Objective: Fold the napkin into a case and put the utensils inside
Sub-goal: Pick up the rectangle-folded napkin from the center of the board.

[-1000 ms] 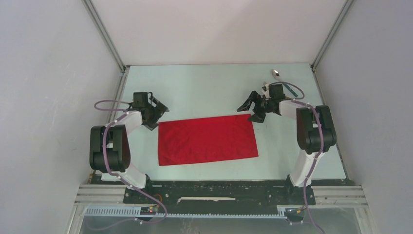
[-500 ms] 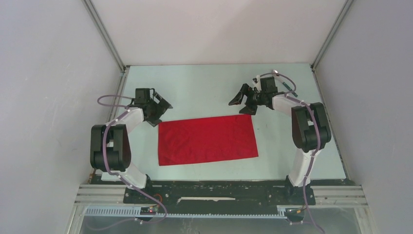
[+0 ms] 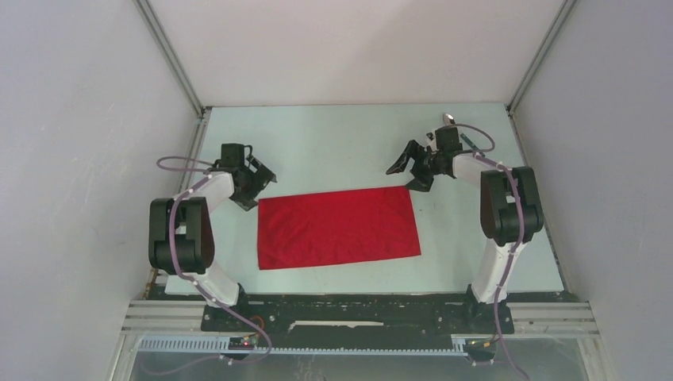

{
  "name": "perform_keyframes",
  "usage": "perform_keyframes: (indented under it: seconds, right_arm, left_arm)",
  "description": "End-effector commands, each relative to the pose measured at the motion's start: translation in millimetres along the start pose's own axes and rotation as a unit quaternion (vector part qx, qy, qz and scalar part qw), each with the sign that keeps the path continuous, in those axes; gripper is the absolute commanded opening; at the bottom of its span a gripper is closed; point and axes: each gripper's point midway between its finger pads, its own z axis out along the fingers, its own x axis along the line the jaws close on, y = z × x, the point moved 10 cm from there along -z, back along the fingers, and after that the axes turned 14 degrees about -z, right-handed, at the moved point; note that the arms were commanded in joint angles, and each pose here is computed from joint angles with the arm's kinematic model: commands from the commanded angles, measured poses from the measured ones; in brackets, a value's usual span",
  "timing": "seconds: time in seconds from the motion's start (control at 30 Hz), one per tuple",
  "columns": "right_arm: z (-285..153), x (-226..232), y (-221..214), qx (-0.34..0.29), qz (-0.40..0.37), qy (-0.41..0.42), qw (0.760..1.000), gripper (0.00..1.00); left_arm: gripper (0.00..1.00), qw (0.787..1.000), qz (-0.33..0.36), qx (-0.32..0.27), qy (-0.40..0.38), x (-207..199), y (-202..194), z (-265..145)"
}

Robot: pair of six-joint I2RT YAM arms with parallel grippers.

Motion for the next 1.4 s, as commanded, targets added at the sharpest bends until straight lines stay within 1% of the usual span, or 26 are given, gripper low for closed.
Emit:
perform_keyframes:
  seconds: [0.0, 0.03, 0.1, 0.17, 0.23, 0.37, 0.43, 0.5, 0.53, 0.6, 0.67, 0.73, 0.77, 0.83, 0.9, 0.97, 1.03, 1.13, 1.23, 1.37]
  right_arm:
    - [-37, 35, 5, -0.042, -0.064, -0.026, 0.997, 0.96]
    - [-38, 40, 4, -0.042, -0.070, -0.022, 0.996, 0.97]
    - [-31, 47, -1, -0.024, -0.073, 0.012, 0.997, 0.97]
    - [-18, 44, -5, -0.003, -0.057, 0.045, 0.997, 0.96]
    - [-8, 35, -7, 0.006, -0.040, 0.057, 0.998, 0.96]
    - [0, 14, -12, 0.010, -0.033, 0.028, 0.999, 0.96]
    - [-1, 4, -14, 0.011, -0.030, 0.005, 0.999, 0.95]
    - [-7, 0, -16, 0.012, -0.044, -0.032, 0.998, 0.95]
    - [-13, 1, -18, 0.014, -0.053, -0.055, 0.997, 0.95]
    - [-30, 9, -20, 0.009, -0.083, -0.114, 0.990, 0.95]
    - [-51, 20, -31, 0.025, -0.116, -0.191, 0.974, 0.96]
    - [-67, 27, -42, 0.042, -0.145, -0.244, 0.958, 0.97]
    - [-71, 29, -50, 0.064, -0.148, -0.252, 0.954, 0.97]
    - [-73, 27, -65, 0.128, -0.137, -0.248, 0.950, 0.92]
    - [-72, 28, -74, 0.161, -0.144, -0.247, 0.945, 0.88]
    - [-70, 29, -75, 0.168, -0.152, -0.251, 0.941, 0.85]
    - [-67, 31, -76, 0.187, -0.151, -0.252, 0.937, 0.83]
    - [-57, 30, -78, 0.219, -0.151, -0.258, 0.929, 0.84]
    - [-45, 30, -81, 0.234, -0.148, -0.263, 0.924, 0.85]
    - [-30, 31, -85, 0.234, -0.146, -0.264, 0.924, 0.85]
  left_arm:
    - [1.00, 0.996, 0.046, -0.064, -0.030, -18, 10, -52]
    - [1.00, 0.996, 0.059, -0.057, -0.046, -22, 1, -60]
    - [1.00, 0.994, 0.073, -0.030, -0.075, -24, -13, -67]
    - [1.00, 0.993, 0.076, -0.005, -0.087, -22, -23, -61]
    - [1.00, 0.994, 0.072, 0.015, -0.077, -17, -28, -48]
    - [1.00, 0.996, 0.073, 0.020, -0.041, -7, -27, -26]
    - [1.00, 0.997, 0.076, 0.016, -0.027, -3, -26, -22]
    - [1.00, 0.993, 0.108, -0.029, -0.027, -8, -28, -36]
    - [1.00, 0.990, 0.127, -0.049, -0.038, -13, -30, -51]
    - [1.00, 0.984, 0.158, -0.060, -0.053, -20, -36, -73]
    - [1.00, 0.976, 0.194, -0.069, -0.066, -22, -44, -97]
    - [1.00, 0.967, 0.230, -0.076, -0.078, -17, -55, -120]
    - [1.00, 0.963, 0.243, -0.075, -0.091, -13, -61, -132]
    - [1.00, 0.955, 0.265, -0.064, -0.119, -4, -72, -150]
    - [1.00, 0.949, 0.279, -0.051, -0.142, 7, -81, -165]
    - [1.00, 0.945, 0.283, -0.040, -0.160, 19, -86, -176]
    - [1.00, 0.943, 0.282, -0.029, -0.174, 29, -89, -186]
    - [1.00, 0.939, 0.279, -0.020, -0.200, 40, -92, -199]
    - [1.00, 0.933, 0.280, -0.006, -0.225, 49, -96, -208]
    - [1.00, 0.929, 0.286, -0.003, -0.236, 59, -97, -213]
